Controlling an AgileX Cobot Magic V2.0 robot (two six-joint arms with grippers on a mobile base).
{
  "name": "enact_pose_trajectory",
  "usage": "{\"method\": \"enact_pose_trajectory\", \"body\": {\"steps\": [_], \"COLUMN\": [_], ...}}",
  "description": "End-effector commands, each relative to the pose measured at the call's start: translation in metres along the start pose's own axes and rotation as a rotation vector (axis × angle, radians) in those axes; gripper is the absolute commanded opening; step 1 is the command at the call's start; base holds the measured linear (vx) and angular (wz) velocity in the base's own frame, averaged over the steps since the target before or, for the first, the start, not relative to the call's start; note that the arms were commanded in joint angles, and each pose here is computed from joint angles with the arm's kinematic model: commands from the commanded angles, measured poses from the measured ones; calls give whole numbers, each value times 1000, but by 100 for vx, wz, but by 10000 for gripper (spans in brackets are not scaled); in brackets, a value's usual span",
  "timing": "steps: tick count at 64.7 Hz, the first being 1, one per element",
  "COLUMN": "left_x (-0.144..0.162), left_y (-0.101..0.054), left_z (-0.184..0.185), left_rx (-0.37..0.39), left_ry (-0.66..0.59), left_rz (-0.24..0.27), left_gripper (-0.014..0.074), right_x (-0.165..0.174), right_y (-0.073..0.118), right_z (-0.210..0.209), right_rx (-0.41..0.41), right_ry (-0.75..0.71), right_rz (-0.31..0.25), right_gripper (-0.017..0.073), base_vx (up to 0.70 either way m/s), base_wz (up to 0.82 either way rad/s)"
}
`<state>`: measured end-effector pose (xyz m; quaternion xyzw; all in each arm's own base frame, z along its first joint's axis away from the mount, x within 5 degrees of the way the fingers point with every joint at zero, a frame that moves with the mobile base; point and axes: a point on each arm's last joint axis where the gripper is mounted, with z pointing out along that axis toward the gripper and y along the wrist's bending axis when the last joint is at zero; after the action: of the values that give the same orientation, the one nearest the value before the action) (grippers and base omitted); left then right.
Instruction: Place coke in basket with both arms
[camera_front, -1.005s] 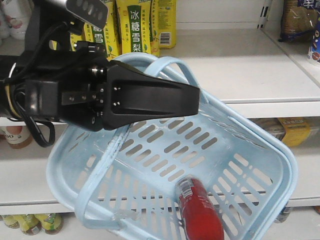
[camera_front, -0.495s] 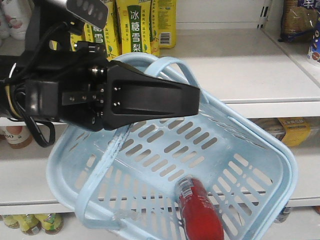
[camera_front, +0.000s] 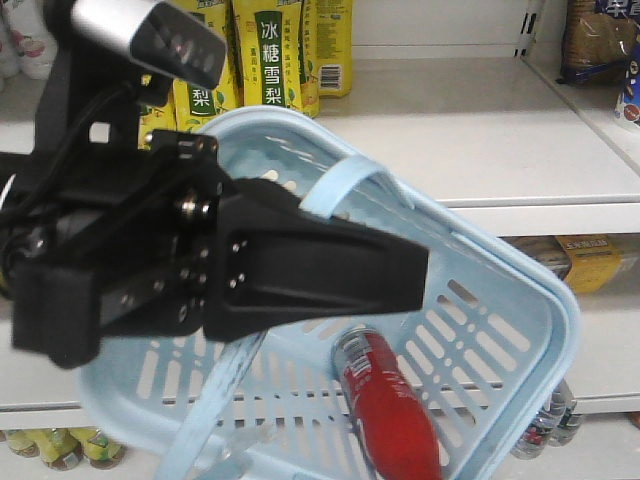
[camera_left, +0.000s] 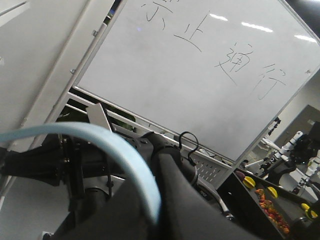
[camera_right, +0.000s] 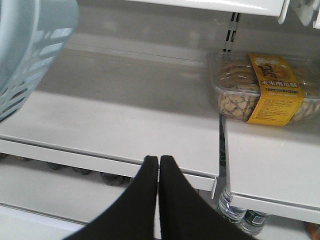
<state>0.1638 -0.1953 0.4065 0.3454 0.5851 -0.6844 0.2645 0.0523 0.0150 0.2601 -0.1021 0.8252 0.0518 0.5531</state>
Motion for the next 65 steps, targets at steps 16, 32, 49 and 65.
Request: {"method": "enact_pose_trajectory", "body": {"steps": [16, 32, 49, 65], "left_x": [38, 55, 70, 68], "left_y": [-23, -19, -19, -11], "left_z": [-18, -30, -37, -42], "left_rx": [13, -170, -232, -350], "left_ry": [-76, -126, -124, -165], "left_rz": [-57, 13, 195, 303], "left_gripper": [-6, -6, -6, -6], "right_x": [-14, -14, -14, -14], "right_y": [-2, -2, -2, -2], "right_z": [-3, -3, -3, -3], "right_rx": [19, 19, 19, 18], "right_ry": [-85, -85, -85, -85], "right_rz": [0, 0, 0, 1], "right_gripper": [-6, -6, -6, -6], "base_vx": [0, 0, 0, 0], "base_wz": [0, 0, 0, 0]}}
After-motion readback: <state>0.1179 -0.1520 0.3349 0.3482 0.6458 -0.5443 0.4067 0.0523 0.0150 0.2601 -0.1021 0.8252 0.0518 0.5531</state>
